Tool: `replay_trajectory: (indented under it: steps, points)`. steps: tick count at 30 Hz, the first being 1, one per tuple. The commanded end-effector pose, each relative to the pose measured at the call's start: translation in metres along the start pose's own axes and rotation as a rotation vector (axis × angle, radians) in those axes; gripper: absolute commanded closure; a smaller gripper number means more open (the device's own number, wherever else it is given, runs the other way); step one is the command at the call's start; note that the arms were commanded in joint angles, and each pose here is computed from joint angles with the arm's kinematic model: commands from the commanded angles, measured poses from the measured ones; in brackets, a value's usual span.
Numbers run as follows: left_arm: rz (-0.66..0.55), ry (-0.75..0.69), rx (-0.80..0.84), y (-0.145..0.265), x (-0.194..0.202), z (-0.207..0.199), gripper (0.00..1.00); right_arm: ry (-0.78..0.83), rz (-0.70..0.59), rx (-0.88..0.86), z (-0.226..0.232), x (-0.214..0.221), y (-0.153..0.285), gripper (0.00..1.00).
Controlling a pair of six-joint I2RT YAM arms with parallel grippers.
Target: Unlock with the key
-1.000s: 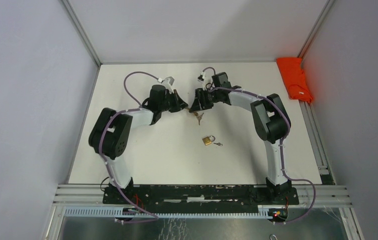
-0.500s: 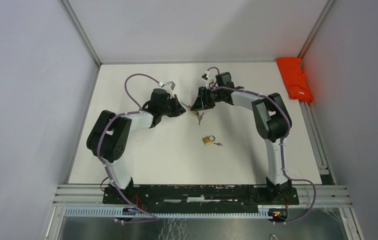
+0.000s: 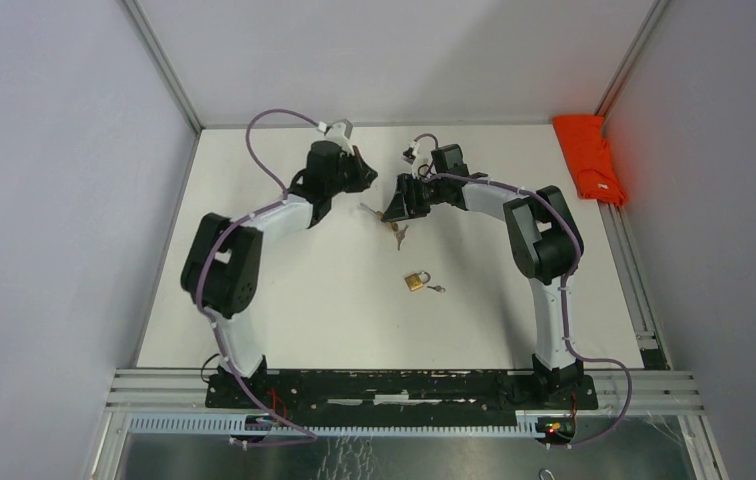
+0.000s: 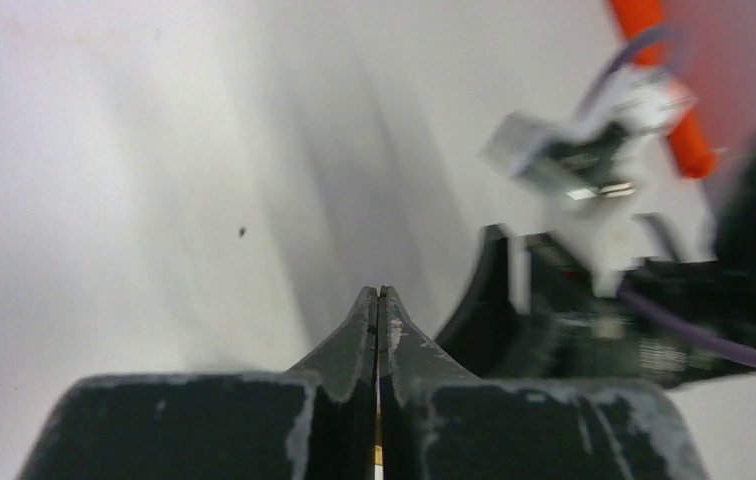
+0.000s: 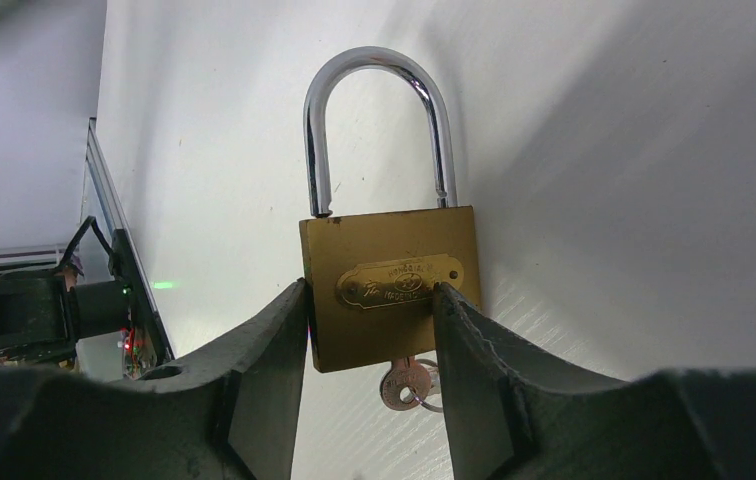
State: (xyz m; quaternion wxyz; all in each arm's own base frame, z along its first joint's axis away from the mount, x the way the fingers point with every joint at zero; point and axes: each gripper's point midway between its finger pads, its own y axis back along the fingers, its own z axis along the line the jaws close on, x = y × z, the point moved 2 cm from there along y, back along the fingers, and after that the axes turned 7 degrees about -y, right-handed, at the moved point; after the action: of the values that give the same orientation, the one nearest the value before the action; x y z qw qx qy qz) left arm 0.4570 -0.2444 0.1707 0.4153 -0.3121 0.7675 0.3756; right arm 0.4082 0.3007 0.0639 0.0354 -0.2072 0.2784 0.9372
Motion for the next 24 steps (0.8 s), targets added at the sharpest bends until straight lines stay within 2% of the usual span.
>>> replay_trajectory:
  steps: [1, 9, 15, 19, 24]
  points:
    - [0.208, -0.002, -0.114, -0.022, 0.081, 0.035, 0.98, -0.005, 0.019, 0.056, -0.022, 0.011, -0.004, 0.48]
    - [0.364, -0.014, -0.165, 0.022, 0.151, 0.036, 0.98, -0.027, 0.014, 0.065, -0.027, 0.011, -0.005, 0.49]
    - [0.369, -0.078, -0.225, 0.054, 0.153, 0.038, 0.98, -0.057, 0.002, 0.069, -0.031, 0.009, -0.005, 0.47]
    - [0.376, -0.105, -0.242, 0.052, 0.151, 0.042, 0.98, -0.105, -0.057, 0.103, -0.041, -0.003, 0.004, 0.41]
    - [0.388, -0.094, -0.222, 0.041, 0.158, 0.041, 0.98, -0.068, -0.103, 0.213, -0.053, -0.031, 0.016, 0.38]
